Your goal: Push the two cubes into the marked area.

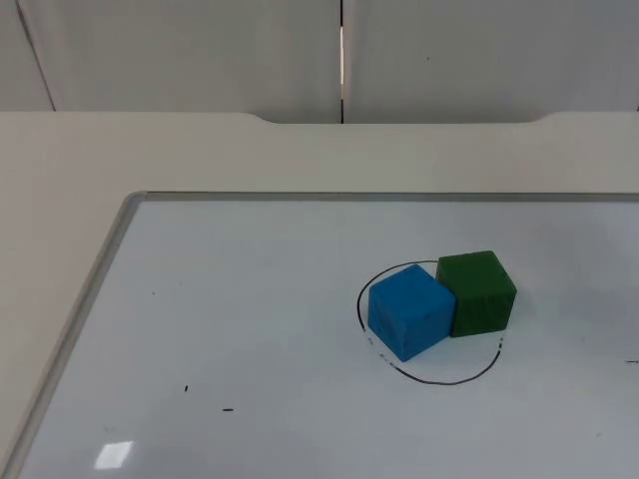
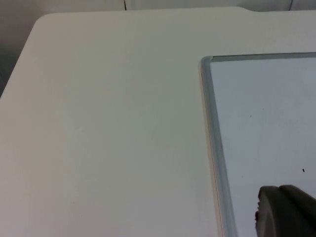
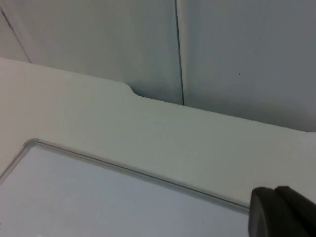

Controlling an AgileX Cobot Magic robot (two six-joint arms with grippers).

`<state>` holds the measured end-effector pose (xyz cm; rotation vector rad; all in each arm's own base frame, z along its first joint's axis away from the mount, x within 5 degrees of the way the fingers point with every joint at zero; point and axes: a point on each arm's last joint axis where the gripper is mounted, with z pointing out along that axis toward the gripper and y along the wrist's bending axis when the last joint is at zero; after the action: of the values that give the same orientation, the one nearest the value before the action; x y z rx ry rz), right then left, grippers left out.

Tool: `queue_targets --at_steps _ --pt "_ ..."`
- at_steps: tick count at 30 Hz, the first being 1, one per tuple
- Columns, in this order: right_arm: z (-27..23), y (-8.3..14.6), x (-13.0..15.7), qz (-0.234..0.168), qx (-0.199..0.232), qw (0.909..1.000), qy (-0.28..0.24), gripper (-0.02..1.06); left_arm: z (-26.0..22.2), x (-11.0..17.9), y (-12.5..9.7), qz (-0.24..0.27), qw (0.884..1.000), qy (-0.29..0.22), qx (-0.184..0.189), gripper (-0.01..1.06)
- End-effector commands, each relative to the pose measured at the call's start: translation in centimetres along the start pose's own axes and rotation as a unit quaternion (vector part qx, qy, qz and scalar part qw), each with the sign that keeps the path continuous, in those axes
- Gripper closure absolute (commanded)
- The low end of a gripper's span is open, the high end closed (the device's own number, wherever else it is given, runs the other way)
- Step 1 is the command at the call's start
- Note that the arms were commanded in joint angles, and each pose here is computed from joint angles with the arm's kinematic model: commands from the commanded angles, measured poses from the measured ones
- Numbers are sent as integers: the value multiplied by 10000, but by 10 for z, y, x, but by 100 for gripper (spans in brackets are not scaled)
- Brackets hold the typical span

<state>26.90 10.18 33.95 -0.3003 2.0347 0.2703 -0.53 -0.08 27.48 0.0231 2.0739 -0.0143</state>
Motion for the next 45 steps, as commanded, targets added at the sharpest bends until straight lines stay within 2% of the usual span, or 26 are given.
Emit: queue_targets --at_steps 1,8,14,20,31,37,45 --pt "-15 -1 -5 -198 33 9998 -55 104 1 0 0 -22 10000 -48 -23 105" --pt "-45 -1 -9 -205 31 9997 -118 104 1 0 0 -22 10000 -48 -23 105" --pt "-79 0 -10 -433 22 9989 -183 104 1 0 0 -22 10000 -48 -23 105" --pt "-114 0 -7 -436 22 9989 -175 104 1 0 0 -22 10000 -48 -23 105" --pt "-151 0 1 -533 24 9984 -176 104 1 0 0 -22 10000 -48 -23 105" --pt "-161 -2 27 -593 24 9978 -283 104 1 0 0 -22 10000 -48 -23 105" --pt "-172 -5 76 -593 25 9980 -210 104 1 0 0 -22 10000 -48 -23 105"
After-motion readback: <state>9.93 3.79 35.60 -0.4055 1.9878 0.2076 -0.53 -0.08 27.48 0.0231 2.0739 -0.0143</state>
